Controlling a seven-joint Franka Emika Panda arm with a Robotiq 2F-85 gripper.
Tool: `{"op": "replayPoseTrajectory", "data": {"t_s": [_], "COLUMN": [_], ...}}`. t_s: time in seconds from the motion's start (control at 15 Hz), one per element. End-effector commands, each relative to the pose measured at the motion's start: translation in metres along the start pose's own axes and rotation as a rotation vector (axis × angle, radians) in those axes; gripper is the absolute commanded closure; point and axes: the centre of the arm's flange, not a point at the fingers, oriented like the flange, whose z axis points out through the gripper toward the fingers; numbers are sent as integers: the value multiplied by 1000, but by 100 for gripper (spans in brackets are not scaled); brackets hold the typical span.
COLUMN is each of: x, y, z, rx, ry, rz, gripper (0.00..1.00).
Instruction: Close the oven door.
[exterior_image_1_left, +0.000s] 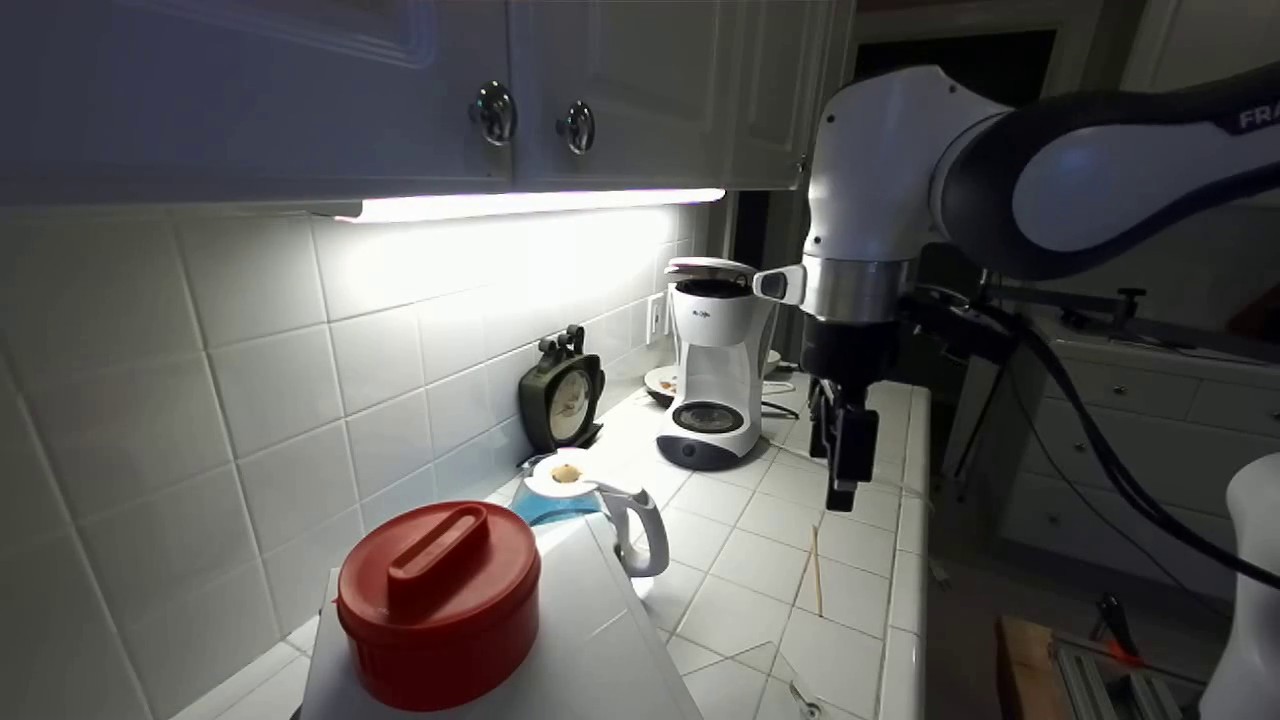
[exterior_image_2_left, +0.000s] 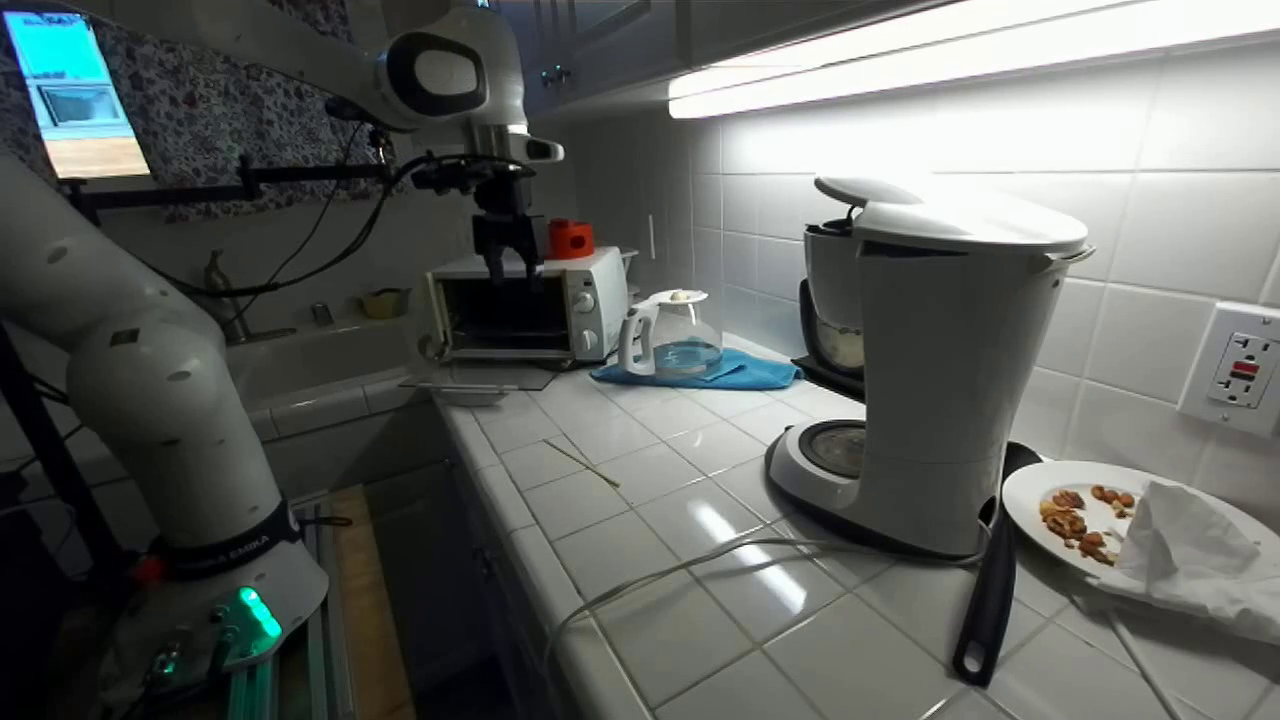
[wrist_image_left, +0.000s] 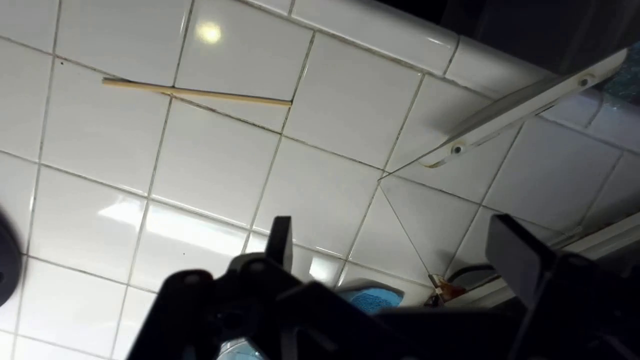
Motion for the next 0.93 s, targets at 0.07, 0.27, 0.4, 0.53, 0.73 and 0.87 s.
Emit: {"op": "replayPoseTrajectory", "data": {"t_s": [0.07,0.27,0.4,0.53,0.73,0.87], "x": [12,20,21,21,21,21], "y": [10,11,11,10,9,9], "z": [21,28,30,30,34,37], "rx": [78,160,226,272,297,328], "ry": [72,98,99,111,135,147], "rz": [-123,-164,-149,-140,-157,-197], "gripper": [0,0,0,0,0,0]}}
